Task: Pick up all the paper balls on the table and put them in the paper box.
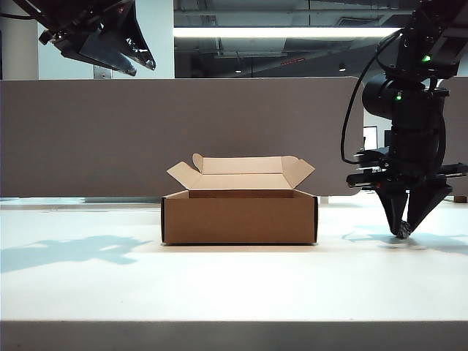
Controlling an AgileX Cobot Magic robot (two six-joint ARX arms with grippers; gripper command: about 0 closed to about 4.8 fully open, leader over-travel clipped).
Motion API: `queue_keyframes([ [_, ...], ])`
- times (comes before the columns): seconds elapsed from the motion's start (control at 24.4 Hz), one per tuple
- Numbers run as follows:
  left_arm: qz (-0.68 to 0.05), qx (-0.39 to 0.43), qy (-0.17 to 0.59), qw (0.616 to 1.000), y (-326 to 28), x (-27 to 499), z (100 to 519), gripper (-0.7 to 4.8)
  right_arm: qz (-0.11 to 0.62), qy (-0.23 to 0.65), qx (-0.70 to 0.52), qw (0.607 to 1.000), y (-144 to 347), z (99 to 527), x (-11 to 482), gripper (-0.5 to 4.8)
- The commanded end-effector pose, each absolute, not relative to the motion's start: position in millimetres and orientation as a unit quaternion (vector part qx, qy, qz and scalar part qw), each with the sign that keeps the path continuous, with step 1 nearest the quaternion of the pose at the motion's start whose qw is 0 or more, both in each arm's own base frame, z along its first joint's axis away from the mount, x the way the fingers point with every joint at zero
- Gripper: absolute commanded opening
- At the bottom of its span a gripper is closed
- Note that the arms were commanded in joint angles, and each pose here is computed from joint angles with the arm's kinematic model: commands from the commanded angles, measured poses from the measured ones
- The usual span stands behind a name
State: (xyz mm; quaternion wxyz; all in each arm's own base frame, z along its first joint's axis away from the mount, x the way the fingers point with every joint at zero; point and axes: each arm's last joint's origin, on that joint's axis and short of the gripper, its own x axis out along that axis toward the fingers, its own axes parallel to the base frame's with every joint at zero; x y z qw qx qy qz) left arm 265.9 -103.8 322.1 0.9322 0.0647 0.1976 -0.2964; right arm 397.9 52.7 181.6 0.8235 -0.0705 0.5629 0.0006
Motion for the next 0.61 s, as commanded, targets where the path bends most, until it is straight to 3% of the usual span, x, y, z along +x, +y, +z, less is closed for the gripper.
queue_keyframes([
  [0.04,-0.298,0.065,0.189,0.933,-103.8,265.4,324.2,1.92,0.0,0.558,-0.068,0.827,53.1,184.6,398.4,1.16],
  [0.37,-0.298,0.065,0.189,0.933,-103.8,265.4,324.3,1.92,0.019,0.543,-0.054,0.838,54.5,193.2,398.3,1.16],
  [0.61,-0.299,0.066,0.188,0.933,-103.9,265.5,324.4,1.92,0.069,0.471,-0.014,0.879,60.2,230.7,395.8,1.16],
])
